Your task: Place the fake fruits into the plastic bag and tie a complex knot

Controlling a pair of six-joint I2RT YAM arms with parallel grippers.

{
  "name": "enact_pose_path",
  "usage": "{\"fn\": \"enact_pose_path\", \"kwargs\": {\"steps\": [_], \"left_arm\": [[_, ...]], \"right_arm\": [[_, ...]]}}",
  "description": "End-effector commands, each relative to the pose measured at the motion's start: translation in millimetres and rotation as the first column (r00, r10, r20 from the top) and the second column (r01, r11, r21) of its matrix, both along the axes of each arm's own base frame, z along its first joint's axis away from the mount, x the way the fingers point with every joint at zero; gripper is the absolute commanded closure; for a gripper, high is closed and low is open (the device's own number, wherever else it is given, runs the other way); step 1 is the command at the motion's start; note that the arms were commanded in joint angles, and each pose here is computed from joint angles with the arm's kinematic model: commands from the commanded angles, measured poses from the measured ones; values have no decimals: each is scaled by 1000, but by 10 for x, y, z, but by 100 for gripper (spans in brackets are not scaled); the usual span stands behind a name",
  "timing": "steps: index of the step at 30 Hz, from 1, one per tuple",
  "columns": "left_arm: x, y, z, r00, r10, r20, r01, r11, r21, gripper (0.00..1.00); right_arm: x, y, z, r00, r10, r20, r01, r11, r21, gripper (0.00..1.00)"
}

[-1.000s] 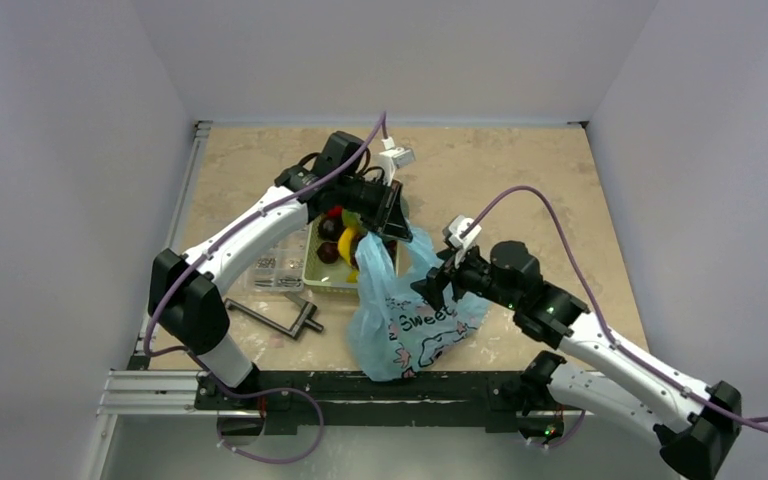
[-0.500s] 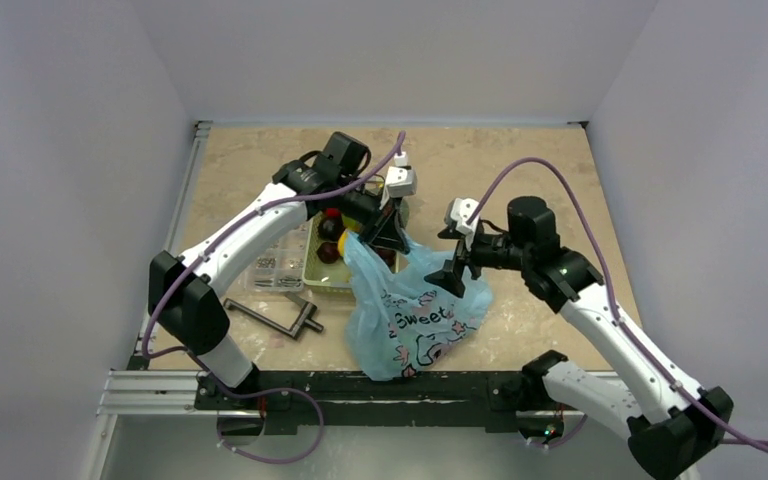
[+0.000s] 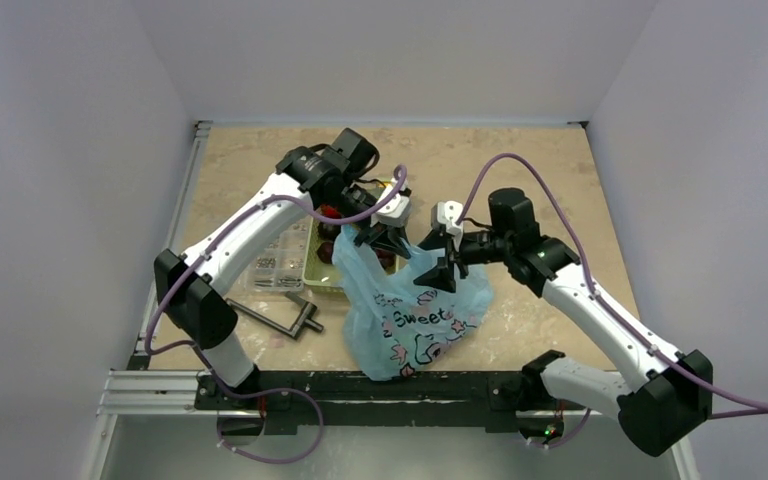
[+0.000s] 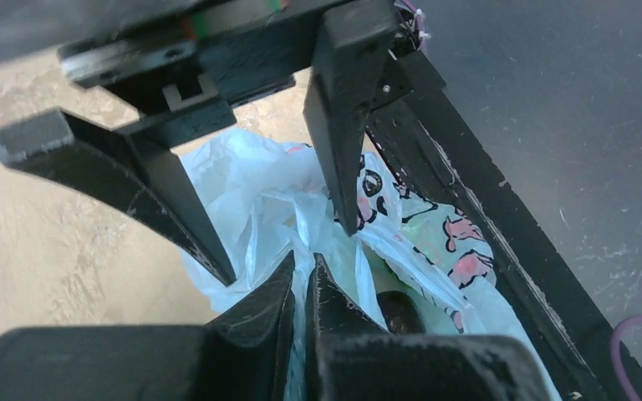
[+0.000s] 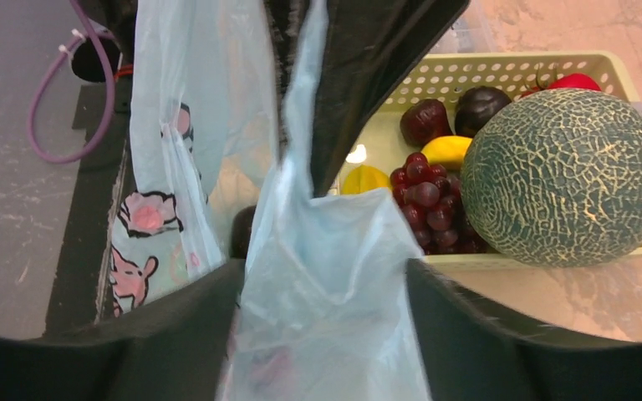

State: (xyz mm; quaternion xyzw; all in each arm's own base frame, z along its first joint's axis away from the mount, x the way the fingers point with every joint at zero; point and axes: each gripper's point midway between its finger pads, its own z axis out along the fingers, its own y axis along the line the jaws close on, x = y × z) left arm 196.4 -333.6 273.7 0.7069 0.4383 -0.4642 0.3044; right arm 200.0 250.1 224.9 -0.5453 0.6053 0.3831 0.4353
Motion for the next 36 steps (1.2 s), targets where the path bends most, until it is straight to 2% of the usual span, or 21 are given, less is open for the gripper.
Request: {"fn": "enact_pose_path", "kwargs": {"steps": [1,3,5,6,7,9,10,11,12,14,15,19,20,21,23,26,27,29,33,36], "left_arm": [[-142,-23,179,988,-126,90,134,987,-92,100],[-120,-35,203,985,-127,115,139,985,-101,100],[-57,-68,258,991,-87,101,98,989,-111,100],[8,-89,303,996,-47,82,57,991,-121,96],[94,-108,371,998,7,63,1,991,-134,84],[339,-83,612,982,185,26,-178,968,-176,48],[498,-40,750,953,303,7,-296,933,-205,24],[667,48,926,911,413,-13,-403,879,-255,4],[789,192,1114,869,492,-39,-479,821,-310,1],[1004,563,1352,782,613,-115,-609,708,-357,0],[1031,757,1409,757,636,-150,-643,683,-348,0],[855,1410,1147,696,674,-246,-717,667,-203,0],[729,1512,1038,700,660,-272,-711,680,-179,0],[540,1572,918,732,616,-293,-674,719,-172,0],[202,1619,612,757,593,-275,-641,755,-138,0],[-150,1547,275,785,549,-287,-600,789,-131,0],[-243,1500,194,807,533,-256,-577,804,-145,0],[-295,1429,20,821,532,-206,-563,814,-146,0],[-302,1237,-154,851,485,-203,-517,842,-157,0],[-191,1076,-170,854,483,-193,-515,836,-189,0]], "right_arm": [[14,83,68,998,51,44,-53,998,44,41],[-18,76,15,998,57,34,-58,997,43,60],[-42,53,-45,998,48,27,-49,998,38,84],[-49,38,-74,999,34,18,-34,999,38,93],[-39,27,-81,1000,14,17,-15,999,41,100],[-13,13,-72,1000,-28,6,28,998,53,100],[-2,11,-57,999,-47,-1,47,997,62,100],[14,7,-54,998,-69,-14,69,995,67,100],[28,10,-20,996,-83,-16,84,993,83,100],[55,0,-8,992,-120,-34,123,988,93,100],[63,-8,-6,990,-136,-43,140,985,98,100],[106,-77,-18,974,-215,-72,221,971,90,100],[98,-90,-25,971,-224,-78,231,969,88,100],[89,-106,-28,969,-234,-82,241,967,88,100],[62,-130,-52,965,-245,-95,253,964,82,100],[33,-147,-52,963,-248,-103,256,963,80,100],[30,-146,-39,964,-246,-101,255,964,83,100],[34,-139,-19,965,-242,-97,250,964,86,100],[48,-125,1,970,-228,-89,235,969,74,100],[33,-114,1,974,-209,-82,215,974,70,100]]}}
